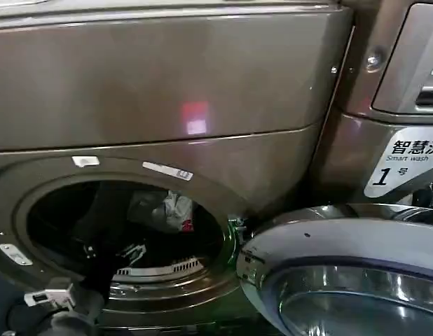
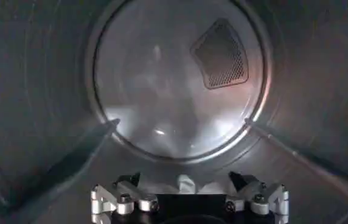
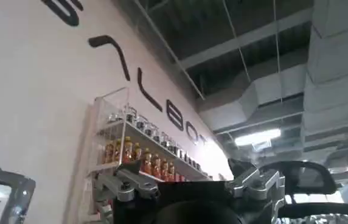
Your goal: Grasp the clothes from the dryer.
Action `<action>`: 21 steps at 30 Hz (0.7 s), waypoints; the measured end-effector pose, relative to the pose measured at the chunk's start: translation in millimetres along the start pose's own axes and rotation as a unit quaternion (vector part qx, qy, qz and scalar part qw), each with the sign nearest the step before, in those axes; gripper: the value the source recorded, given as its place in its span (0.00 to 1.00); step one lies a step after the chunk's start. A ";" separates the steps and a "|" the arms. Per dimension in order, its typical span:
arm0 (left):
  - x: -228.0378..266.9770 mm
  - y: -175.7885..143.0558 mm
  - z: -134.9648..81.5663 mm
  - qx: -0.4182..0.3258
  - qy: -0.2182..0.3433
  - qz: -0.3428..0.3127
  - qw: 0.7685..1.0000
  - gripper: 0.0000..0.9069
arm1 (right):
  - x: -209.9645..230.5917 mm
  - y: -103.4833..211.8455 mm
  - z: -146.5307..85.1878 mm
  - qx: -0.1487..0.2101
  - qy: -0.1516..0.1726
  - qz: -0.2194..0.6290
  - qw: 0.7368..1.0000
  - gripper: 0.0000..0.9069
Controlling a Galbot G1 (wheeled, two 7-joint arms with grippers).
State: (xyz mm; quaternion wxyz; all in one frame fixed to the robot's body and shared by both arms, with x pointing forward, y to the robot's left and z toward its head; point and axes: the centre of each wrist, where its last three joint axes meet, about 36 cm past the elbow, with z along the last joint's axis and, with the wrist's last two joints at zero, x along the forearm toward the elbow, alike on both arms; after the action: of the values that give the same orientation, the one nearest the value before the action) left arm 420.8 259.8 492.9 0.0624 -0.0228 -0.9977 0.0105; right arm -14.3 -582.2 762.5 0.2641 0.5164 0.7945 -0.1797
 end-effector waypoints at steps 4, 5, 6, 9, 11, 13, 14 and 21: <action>-45.5 0.0 -3.4 -0.001 -0.003 0.007 1.000 1.00 | 0.6 -4.8 -4.4 0.002 -0.003 0.004 1.000 1.00; -55.3 0.0 -4.5 -0.002 -0.003 0.009 1.000 1.00 | 0.8 -5.4 -5.4 0.002 -0.004 0.005 1.000 1.00; -66.3 0.3 -4.9 -0.003 -0.002 0.010 1.000 1.00 | 0.8 -5.7 -5.9 0.002 -0.004 0.005 1.000 1.00; -95.7 0.8 -6.5 -0.008 0.003 0.016 1.000 1.00 | 0.9 -5.9 -7.3 0.002 -0.005 0.004 1.000 1.00; -115.3 2.3 -8.2 -0.016 0.009 0.022 1.000 1.00 | 0.9 -6.3 -7.9 0.002 -0.006 0.004 1.000 1.00; -133.3 3.6 -10.1 -0.026 0.013 0.027 0.999 1.00 | 1.0 -6.5 -7.9 0.001 -0.006 0.004 1.000 1.00; -141.4 3.6 -11.5 -0.031 0.014 0.030 0.999 1.00 | 1.1 -6.8 -7.9 0.001 -0.006 0.004 1.000 1.00; -196.8 8.8 -20.3 -0.078 0.039 0.062 0.994 1.00 | 0.7 -8.7 -7.5 -0.001 -0.007 0.006 1.000 1.00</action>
State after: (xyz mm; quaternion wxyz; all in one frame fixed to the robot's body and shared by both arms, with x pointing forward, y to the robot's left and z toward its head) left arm 618.8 259.7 488.4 0.0983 -0.0898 -0.9890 -0.0643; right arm -24.3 -581.1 768.2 0.2713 0.5194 0.7899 -0.1805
